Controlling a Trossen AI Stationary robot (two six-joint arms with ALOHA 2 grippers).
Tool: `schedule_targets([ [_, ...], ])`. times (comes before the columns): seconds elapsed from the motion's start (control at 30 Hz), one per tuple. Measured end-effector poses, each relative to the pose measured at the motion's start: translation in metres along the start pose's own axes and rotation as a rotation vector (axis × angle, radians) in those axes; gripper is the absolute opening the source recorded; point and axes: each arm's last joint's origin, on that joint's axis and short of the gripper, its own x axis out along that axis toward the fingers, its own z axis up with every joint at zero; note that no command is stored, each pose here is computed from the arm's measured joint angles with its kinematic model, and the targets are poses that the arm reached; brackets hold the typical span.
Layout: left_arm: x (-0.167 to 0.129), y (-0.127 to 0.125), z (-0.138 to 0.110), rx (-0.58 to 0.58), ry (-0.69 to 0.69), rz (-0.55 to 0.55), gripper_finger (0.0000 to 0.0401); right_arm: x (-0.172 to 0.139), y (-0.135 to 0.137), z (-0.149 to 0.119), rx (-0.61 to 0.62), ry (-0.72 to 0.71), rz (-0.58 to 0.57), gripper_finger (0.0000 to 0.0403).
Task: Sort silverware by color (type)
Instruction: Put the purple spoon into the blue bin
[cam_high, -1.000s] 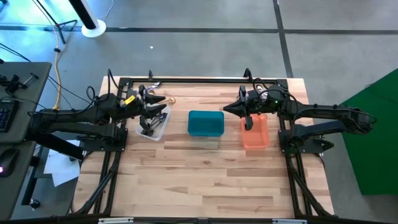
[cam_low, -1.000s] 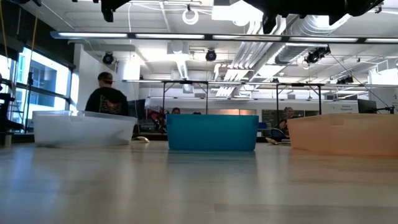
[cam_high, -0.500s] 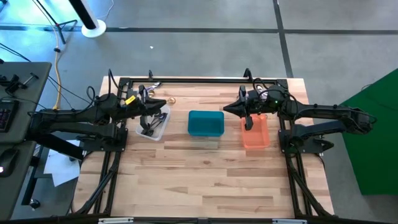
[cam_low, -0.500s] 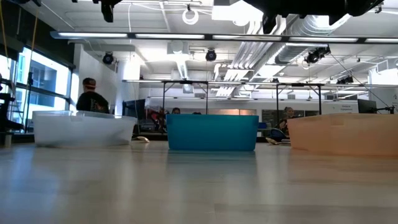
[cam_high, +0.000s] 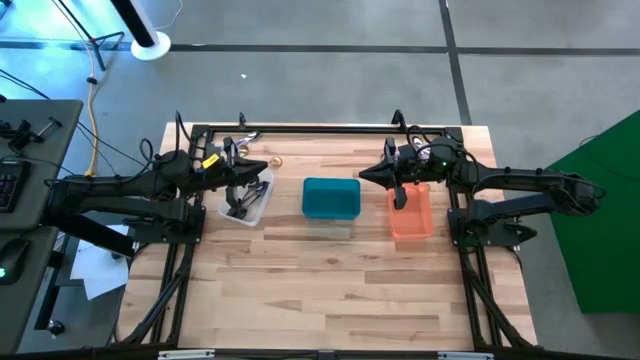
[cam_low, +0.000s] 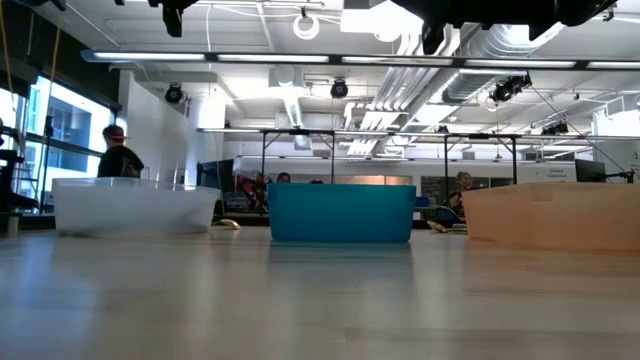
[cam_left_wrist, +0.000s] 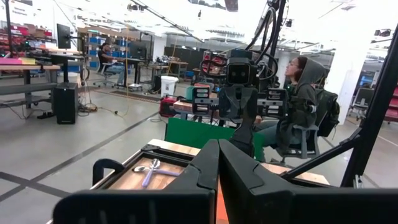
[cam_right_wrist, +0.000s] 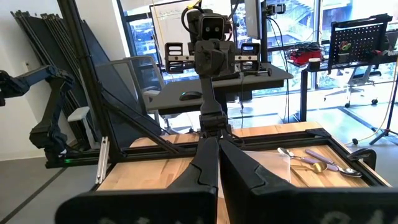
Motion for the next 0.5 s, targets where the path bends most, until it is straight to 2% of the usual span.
schedule_targets([
  [0.17, 0.000, 0.000, 0.000, 0.000, 0.000, 0.000, 0.0000, 0.000, 0.000, 0.000, 0.005, 0.000, 0.000, 0.0000],
  [0.33, 0.000, 0.000, 0.000, 0.000, 0.000, 0.000, 0.0000, 0.000, 0.000, 0.000, 0.109, -0.001, 0.001, 0.0000],
  [0.5, 0.000, 0.000, 0.000, 0.000, 0.000, 0.000, 0.0000, 0.000, 0.001, 0.010, 0.162, -0.099, 0.016, 0.0000],
])
